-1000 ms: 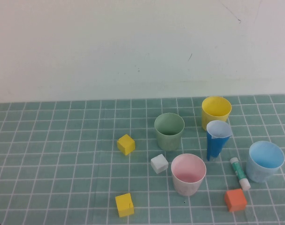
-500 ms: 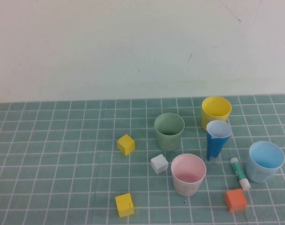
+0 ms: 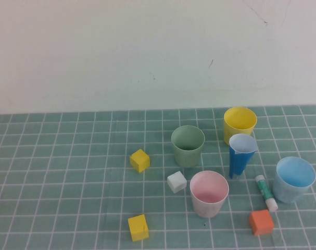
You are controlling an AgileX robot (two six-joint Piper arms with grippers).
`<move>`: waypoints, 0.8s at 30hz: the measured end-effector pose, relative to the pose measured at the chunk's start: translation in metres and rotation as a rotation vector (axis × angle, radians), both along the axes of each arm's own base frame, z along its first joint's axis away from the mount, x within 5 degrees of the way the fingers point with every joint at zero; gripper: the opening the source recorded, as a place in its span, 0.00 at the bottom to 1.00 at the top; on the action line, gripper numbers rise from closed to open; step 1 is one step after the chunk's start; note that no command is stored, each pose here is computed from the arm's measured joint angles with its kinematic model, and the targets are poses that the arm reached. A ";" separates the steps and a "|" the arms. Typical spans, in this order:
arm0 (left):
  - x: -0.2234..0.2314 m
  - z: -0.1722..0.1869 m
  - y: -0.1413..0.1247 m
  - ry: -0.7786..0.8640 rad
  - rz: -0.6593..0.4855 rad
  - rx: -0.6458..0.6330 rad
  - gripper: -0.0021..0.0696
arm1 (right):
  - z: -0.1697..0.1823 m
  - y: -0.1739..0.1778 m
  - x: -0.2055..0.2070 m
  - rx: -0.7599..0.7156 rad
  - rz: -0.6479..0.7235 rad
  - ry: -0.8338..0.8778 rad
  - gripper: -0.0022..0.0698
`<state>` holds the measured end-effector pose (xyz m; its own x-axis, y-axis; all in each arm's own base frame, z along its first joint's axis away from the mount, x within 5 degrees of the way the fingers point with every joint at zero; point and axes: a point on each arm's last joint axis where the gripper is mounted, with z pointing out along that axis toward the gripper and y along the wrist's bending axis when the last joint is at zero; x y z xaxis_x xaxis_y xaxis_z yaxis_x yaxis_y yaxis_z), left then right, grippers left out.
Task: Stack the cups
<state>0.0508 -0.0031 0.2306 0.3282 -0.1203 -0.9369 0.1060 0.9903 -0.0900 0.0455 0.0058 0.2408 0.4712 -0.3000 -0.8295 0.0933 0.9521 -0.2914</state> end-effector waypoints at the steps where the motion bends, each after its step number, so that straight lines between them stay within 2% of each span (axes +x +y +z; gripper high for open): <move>1: -0.001 0.003 0.000 -0.031 0.002 -0.003 0.03 | 0.003 0.000 -0.002 0.002 0.006 -0.037 0.03; 6: -0.005 0.011 0.001 -0.133 0.005 -0.026 0.03 | 0.007 -0.002 -0.004 0.077 0.015 -0.082 0.03; 9: -0.007 0.016 0.004 -0.185 0.003 -0.087 0.03 | 0.006 -0.004 -0.003 0.084 -0.002 -0.070 0.03; 12: -0.006 0.021 0.005 -0.107 -0.009 -0.144 0.03 | 0.004 -0.006 0.000 0.072 -0.034 0.022 0.03; 14: -0.009 0.035 0.003 -0.066 -0.019 -0.128 0.03 | 0.010 -0.006 0.001 0.044 -0.056 0.111 0.03; 18: -0.011 0.080 0.000 0.011 -0.032 -0.053 0.03 | 0.037 -0.006 -0.007 -0.108 -0.116 0.269 0.03; 21: 0.008 0.099 -0.005 0.178 -0.054 -0.020 0.03 | 0.048 -0.006 0.000 -0.191 -0.127 0.437 0.03; 24: 0.033 0.107 -0.009 0.323 -0.066 0.004 0.03 | 0.050 -0.006 0.015 -0.205 -0.112 0.601 0.03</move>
<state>0.0835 -0.0116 0.3381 0.0058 -0.1272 -0.9919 0.1366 0.9827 -0.1252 0.0602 -0.0005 0.2911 -0.1014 -0.5012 -0.8594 -0.0478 0.8653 -0.4990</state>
